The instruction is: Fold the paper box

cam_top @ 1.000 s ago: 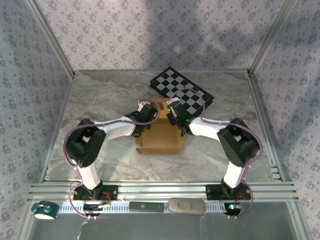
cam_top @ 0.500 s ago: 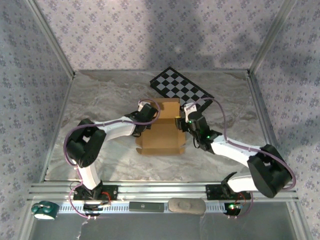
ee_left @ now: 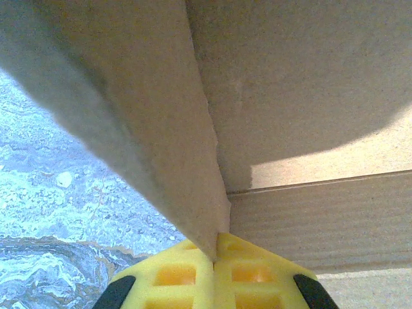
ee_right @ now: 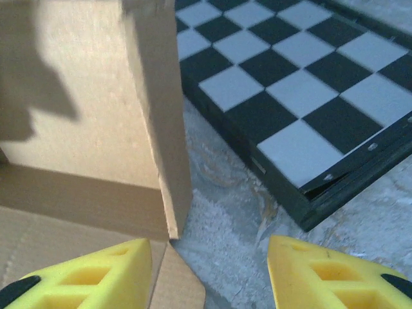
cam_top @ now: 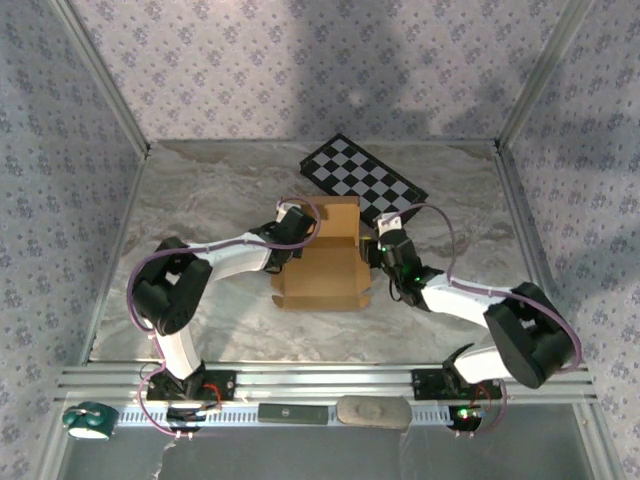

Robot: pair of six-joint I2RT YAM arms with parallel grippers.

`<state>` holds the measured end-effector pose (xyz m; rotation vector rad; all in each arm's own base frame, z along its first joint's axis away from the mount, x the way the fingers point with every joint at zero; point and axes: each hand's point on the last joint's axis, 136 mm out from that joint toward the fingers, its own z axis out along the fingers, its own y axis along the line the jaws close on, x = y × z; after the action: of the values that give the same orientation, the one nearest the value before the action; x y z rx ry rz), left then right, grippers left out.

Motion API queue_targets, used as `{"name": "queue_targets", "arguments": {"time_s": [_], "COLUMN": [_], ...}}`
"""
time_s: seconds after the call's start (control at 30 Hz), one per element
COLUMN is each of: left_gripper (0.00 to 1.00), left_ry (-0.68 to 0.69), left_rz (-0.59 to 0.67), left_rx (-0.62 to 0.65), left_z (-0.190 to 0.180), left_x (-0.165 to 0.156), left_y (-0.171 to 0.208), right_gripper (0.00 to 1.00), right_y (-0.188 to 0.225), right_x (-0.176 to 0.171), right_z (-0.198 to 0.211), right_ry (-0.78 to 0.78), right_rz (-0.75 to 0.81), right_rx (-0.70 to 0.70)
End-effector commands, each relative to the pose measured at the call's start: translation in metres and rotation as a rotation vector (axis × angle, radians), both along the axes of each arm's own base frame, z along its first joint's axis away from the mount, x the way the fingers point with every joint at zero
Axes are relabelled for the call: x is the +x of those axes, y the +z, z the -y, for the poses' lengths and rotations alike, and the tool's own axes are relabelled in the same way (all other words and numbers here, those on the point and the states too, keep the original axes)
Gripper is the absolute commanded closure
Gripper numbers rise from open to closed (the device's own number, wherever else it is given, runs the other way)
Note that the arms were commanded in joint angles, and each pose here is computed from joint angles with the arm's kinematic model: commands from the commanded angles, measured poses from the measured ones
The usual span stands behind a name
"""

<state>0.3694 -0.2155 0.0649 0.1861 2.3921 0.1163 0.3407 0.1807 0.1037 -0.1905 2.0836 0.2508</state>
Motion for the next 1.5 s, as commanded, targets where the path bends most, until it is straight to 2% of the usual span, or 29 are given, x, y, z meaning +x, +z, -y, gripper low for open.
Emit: {"name": "queue_targets", "arguments": {"time_s": [0.0,0.37,0.47,0.6,0.63,0.73,0.77,0.8,0.83,0.87,0.9,0.97,1.0,1.1,1.23,1.27,1.33,1.37,1.47], "left_gripper": [1.00,1.00,1.00,1.00,1.00,1.00,1.00,1.00,1.00,1.00,1.00,1.00,1.00,1.00,1.00,1.00,1.00,1.00,1.00], "left_ry": [-0.007,-0.010,-0.013,-0.016,-0.015,-0.014,-0.015,-0.014,-0.015,-0.015,-0.015,-0.015,-0.012,-0.010,-0.011,-0.013,-0.013,-0.014,-0.011], "left_rz": [-0.015,-0.016,-0.016,-0.015,-0.014,-0.014,-0.015,-0.015,-0.015,-0.015,-0.015,-0.016,-0.015,-0.012,-0.013,-0.013,-0.012,-0.013,-0.012], "left_rx": [0.025,0.028,0.030,0.031,0.031,0.032,0.032,0.032,0.035,0.037,0.037,0.038,0.038,0.037,0.040,0.042,0.044,0.047,0.046], "left_z": [0.001,0.002,0.002,0.003,0.003,0.002,0.002,0.002,0.002,0.002,0.002,0.002,0.001,0.001,0.001,0.002,0.001,0.001,0.001], "left_x": [0.000,0.001,0.001,0.002,0.002,0.002,0.001,0.001,0.001,0.001,0.001,0.001,0.002,0.002,0.002,0.002,0.003,0.003,0.003], "left_y": [-0.002,-0.002,-0.002,-0.001,-0.001,-0.001,-0.002,-0.002,-0.002,-0.002,-0.002,-0.003,-0.003,-0.003,-0.002,-0.002,-0.002,-0.003,-0.003], "right_gripper": [0.46,0.46,0.51,0.63,0.68,0.94,0.99,1.00,0.98,0.89,0.75,0.61,0.58,0.59,0.69,0.74,0.95,1.00,1.00], "right_y": [0.012,0.037,0.044,0.042,0.041,0.035,0.032,0.030,0.028,0.026,0.024,0.020,0.017,0.004,-0.011,-0.014,-0.020,-0.021,-0.015], "right_x": [0.008,0.043,0.056,0.069,0.071,0.074,0.073,0.071,0.068,0.066,0.063,0.058,0.055,0.050,0.049,0.050,0.052,0.053,0.052], "right_z": [-0.017,-0.019,-0.023,-0.027,-0.027,-0.028,-0.028,-0.029,-0.030,-0.029,-0.029,-0.030,-0.031,-0.030,-0.028,-0.028,-0.025,-0.025,-0.027], "right_ry": [0.026,-0.051,-0.043,-0.038,-0.038,-0.043,-0.040,-0.037,-0.034,-0.035,-0.036,-0.037,-0.037,-0.046,-0.063,-0.068,-0.086,-0.091,-0.094], "right_rz": [0.035,0.126,0.135,0.122,0.119,0.096,0.088,0.086,0.085,0.087,0.086,0.088,0.087,0.069,0.036,0.025,0.002,-0.002,0.010], "right_rx": [0.015,-0.057,-0.055,-0.066,-0.067,-0.083,-0.089,-0.091,-0.092,-0.093,-0.098,-0.113,-0.122,-0.129,-0.130,-0.136,-0.155,-0.160,-0.159]}}
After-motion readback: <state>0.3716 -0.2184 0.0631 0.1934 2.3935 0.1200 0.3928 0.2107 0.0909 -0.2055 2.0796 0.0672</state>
